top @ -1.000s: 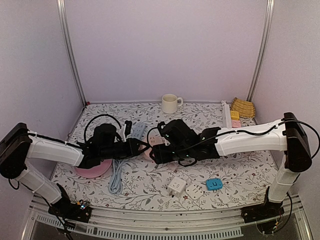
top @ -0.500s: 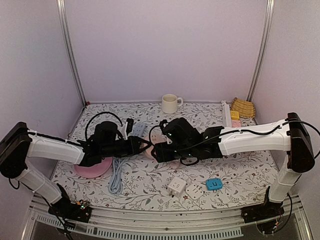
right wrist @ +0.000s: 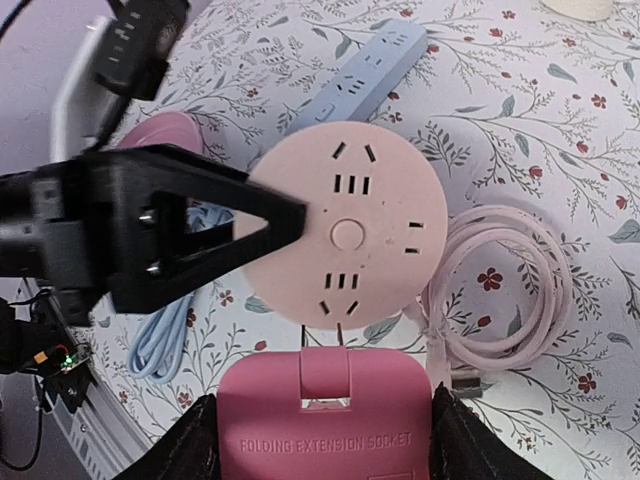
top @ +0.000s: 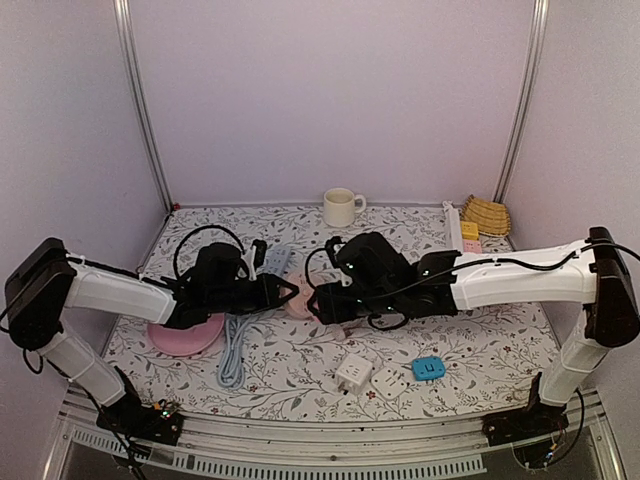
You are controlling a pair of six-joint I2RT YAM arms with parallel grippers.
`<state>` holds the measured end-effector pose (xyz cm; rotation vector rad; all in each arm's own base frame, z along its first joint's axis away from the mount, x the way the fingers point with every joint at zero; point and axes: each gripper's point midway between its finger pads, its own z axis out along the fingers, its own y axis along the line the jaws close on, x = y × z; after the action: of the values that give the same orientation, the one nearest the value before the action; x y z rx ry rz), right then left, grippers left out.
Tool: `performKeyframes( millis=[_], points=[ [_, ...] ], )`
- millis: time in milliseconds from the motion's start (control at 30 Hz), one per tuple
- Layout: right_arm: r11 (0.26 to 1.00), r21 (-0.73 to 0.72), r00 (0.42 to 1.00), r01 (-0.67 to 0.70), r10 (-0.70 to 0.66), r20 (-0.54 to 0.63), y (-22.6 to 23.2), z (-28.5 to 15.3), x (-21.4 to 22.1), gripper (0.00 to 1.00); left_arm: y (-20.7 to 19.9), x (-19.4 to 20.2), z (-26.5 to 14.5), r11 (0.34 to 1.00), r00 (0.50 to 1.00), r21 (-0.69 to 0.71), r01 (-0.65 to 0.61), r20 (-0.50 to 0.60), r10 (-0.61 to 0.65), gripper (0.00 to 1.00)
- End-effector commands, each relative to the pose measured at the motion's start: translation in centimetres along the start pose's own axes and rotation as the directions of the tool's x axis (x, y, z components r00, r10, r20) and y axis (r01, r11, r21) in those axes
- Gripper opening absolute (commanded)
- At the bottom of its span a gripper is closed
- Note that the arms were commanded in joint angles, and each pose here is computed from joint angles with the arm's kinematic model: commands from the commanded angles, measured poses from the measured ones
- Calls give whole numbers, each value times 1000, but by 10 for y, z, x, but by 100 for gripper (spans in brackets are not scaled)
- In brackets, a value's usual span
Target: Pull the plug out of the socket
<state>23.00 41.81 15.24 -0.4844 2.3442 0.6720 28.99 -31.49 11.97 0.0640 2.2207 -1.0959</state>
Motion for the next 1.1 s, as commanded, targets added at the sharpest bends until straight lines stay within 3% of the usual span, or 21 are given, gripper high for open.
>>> performKeyframes(
  millis=[0,233,700,800,1067],
  points=[
    [998,-66,997,-6,11,77,17,-30,-25,41,42,-9,1,988,999,-156,5,39,1,0],
    [999,-50,999,-7,9,53,10,-27,-14,41,39,-18,13,989,999,-147,3,38,2,0],
    [995,-82,995,51,-58,-87,27,10,29,42,59,-71,89,983,1000,-181,3,-20,-7,2],
    [994,-77,989,81,-90,-121,33,25,40,42,70,-70,100,981,999,-192,6,-48,-15,14],
    [995,-33,974,93,-98,-206,25,55,76,42,57,-81,83,985,999,-172,-26,-26,22,69]
  ],
)
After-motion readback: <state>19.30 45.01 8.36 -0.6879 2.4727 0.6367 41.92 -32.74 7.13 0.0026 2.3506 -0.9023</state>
